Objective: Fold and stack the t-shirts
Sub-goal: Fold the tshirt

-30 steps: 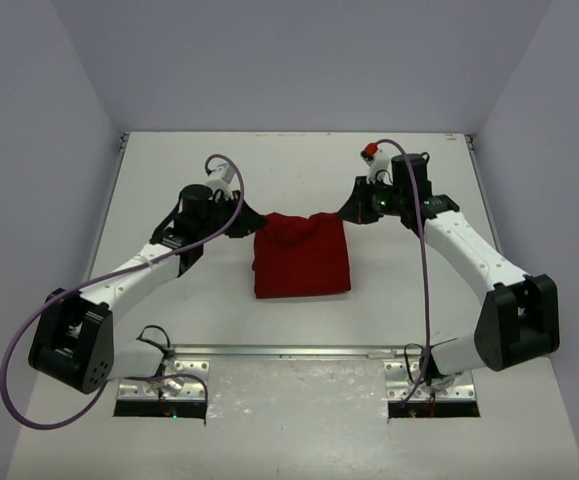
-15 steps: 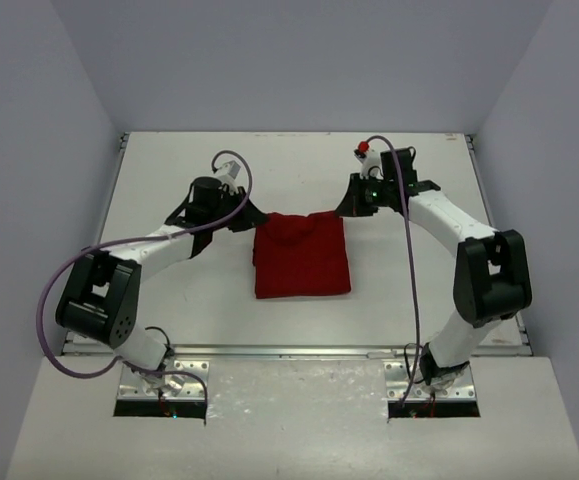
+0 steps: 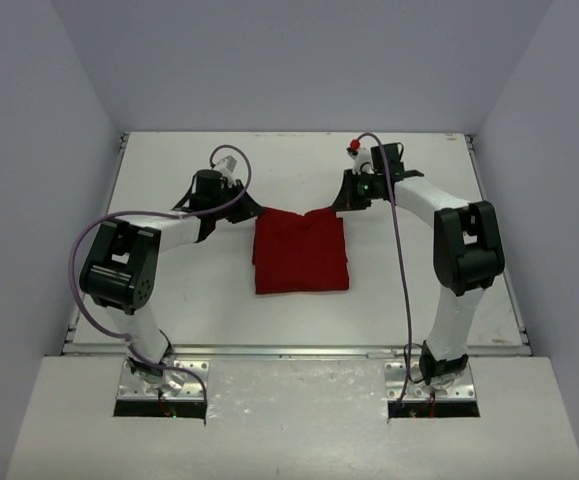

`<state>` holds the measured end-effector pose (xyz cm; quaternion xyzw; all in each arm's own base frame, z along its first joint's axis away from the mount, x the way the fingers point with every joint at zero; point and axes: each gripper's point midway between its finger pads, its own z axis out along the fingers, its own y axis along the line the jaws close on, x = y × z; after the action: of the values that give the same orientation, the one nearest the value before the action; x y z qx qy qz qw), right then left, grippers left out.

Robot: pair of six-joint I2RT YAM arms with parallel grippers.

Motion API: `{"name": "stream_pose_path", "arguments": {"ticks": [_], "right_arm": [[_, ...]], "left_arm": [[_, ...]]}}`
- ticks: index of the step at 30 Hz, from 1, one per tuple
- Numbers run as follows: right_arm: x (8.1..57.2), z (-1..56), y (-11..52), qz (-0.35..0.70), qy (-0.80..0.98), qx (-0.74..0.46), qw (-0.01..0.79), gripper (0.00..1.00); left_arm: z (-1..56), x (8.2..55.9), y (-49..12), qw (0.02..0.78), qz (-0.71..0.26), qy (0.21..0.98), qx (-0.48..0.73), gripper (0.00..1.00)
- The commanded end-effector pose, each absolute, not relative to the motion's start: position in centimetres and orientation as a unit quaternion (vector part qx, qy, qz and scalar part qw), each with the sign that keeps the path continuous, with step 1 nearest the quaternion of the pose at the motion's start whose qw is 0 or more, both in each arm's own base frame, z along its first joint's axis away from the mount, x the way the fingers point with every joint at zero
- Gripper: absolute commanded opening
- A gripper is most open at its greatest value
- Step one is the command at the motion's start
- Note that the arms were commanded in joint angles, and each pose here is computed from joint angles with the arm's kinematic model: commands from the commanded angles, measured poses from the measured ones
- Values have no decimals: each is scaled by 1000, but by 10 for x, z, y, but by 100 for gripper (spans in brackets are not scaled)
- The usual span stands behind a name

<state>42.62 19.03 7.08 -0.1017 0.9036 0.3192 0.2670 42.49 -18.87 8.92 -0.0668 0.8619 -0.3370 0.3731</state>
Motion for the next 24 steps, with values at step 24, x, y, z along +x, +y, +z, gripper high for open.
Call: {"name": "stream_pose_path", "arguments": {"ticks": [24], "right_arm": [[456,59,152,224,928,-37,295,22]], "left_arm": [[86,457,-171,408,-318,844,-142,40]]}}
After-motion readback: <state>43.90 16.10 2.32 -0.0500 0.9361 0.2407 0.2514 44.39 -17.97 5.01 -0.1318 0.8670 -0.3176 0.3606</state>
